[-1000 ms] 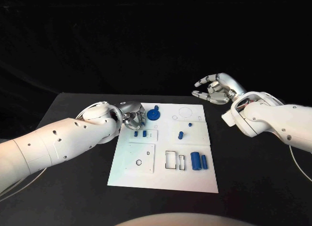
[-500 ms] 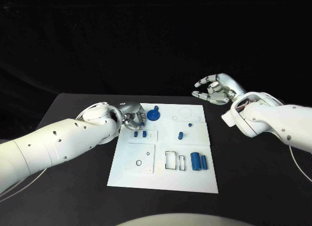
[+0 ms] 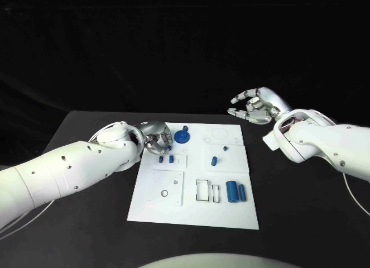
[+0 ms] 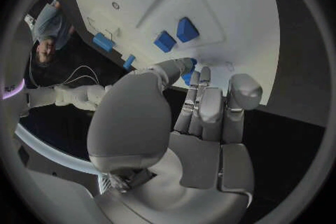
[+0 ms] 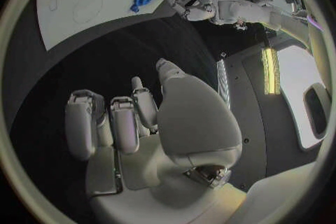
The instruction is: Assemble the parts on the task board
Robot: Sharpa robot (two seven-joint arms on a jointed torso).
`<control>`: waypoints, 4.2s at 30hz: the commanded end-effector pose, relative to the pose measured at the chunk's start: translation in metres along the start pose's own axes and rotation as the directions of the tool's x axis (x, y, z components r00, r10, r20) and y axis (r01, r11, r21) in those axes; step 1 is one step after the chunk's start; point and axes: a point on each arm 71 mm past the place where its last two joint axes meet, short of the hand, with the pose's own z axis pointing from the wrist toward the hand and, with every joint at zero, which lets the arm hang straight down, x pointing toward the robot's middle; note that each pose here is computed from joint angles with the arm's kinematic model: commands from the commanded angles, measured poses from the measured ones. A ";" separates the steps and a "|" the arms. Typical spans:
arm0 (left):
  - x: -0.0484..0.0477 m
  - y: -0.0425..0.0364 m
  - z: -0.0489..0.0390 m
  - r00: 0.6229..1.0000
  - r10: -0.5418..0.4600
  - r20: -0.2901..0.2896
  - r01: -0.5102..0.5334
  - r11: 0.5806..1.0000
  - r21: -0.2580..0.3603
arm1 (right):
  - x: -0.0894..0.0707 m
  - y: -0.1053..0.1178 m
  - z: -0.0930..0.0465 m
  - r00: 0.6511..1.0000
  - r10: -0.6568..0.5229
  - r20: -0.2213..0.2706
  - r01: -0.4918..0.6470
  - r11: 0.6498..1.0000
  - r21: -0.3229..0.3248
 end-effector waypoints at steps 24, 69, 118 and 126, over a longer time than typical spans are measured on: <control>-0.0398 0.0453 -0.0463 0.756 -0.588 0.289 0.588 0.803 0.097 | 0.027 -0.007 -0.007 0.876 -0.388 -0.285 0.374 0.921 -0.104; -0.0529 0.0293 -0.0930 0.189 -0.963 0.189 0.893 0.249 0.375 | 0.087 -0.001 -0.015 0.648 -0.694 -0.314 0.656 0.718 -0.235; -0.0509 0.0320 -0.0932 0.190 -0.963 0.193 0.907 0.247 0.342 | 0.092 0.011 -0.020 0.687 -0.705 -0.175 0.663 0.707 -0.248; -0.0505 0.0336 -0.0927 0.190 -0.962 0.195 0.909 0.248 0.337 | 0.083 0.020 -0.023 0.714 -0.689 -0.125 0.649 0.718 -0.254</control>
